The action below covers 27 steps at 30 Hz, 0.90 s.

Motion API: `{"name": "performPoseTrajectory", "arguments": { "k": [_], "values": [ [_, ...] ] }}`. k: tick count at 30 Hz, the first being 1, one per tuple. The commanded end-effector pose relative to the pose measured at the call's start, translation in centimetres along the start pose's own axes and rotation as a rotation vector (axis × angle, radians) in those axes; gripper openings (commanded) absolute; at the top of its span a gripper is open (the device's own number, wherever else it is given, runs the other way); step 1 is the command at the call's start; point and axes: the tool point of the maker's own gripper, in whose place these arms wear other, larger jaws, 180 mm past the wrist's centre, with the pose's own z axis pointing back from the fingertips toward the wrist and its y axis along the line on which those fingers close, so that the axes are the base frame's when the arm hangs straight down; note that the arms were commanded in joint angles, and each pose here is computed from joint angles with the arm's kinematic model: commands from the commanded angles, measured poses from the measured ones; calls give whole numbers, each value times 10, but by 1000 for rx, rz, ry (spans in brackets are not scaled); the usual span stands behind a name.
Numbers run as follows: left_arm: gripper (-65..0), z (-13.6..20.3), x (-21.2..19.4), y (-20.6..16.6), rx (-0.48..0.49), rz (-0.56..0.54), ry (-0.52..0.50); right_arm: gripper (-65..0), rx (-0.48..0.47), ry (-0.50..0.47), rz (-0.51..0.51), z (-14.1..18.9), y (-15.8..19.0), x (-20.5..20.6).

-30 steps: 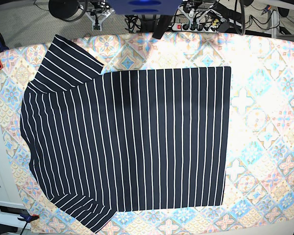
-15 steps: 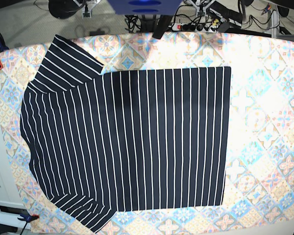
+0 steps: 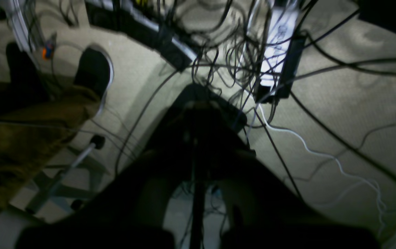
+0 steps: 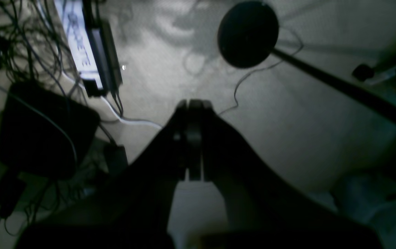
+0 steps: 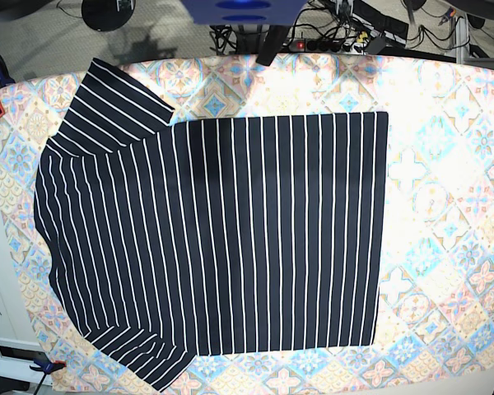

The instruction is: Fold the T-shirt properly

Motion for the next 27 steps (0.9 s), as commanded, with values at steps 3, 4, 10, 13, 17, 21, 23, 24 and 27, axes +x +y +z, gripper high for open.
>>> {"name": "performPoseTrajectory", "arguments": {
  "k": [3, 4, 10, 13, 17, 21, 23, 24, 27],
  "values": [
    [-650, 8, -15, 2, 3, -7, -21, -650, -34, -2, 33, 9, -23, -11],
    [-650, 9, -16, 2, 2, -8, -38, -650, -35, -14, 36, 11, -24, -8],
    [-650, 17, -12, 2, 1, -12, -142, -650, -54, -72, 67, 22, -40, 5],
    [-650, 19, -4, 1, 0, -15, -191, -650, -52, -107, 75, 28, -40, 13],
    [-650, 26, 21, 1, -2, -17, -306, -650, -48, -172, 84, 36, -37, 34],
    [-650, 46, 66, -1, -7, -25, -468, -650, -46, -222, 86, 40, -35, 52],
    [-650, 59, 89, -3, -11, -28, -540, -650, -45, -239, 87, 42, -35, 59],
    [-650, 64, 96, -4, -13, -28, -557, -650, -45, -251, 87, 43, -34, 64],
    [-650, 82, 118, -5, -15, -34, -594, -650, -44, -288, 90, 47, -33, 77]
  ]
}}
